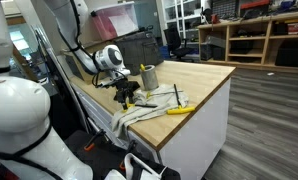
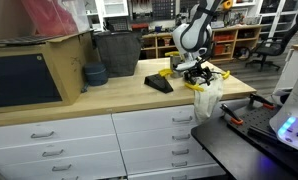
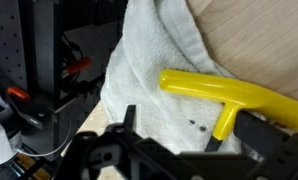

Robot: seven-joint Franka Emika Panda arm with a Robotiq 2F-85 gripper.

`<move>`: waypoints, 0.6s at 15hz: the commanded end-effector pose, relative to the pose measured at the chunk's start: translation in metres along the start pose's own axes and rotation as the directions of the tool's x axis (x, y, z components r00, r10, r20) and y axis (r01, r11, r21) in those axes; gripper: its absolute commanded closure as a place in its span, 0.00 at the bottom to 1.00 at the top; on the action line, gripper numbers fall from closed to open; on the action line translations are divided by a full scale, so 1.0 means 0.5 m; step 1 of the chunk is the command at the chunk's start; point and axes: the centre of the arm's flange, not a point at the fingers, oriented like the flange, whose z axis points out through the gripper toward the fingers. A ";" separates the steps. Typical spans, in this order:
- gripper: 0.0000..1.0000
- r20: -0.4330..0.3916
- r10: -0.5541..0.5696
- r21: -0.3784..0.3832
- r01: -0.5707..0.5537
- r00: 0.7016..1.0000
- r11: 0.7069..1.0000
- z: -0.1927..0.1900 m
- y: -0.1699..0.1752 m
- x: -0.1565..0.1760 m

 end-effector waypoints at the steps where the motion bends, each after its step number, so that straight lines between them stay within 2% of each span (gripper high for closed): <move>1: 0.00 -0.022 0.035 0.013 -0.035 0.999 0.999 0.007 -0.011 0.003; 9: 0.00 -0.021 0.056 0.026 -0.056 0.998 0.998 0.002 -0.008 0.019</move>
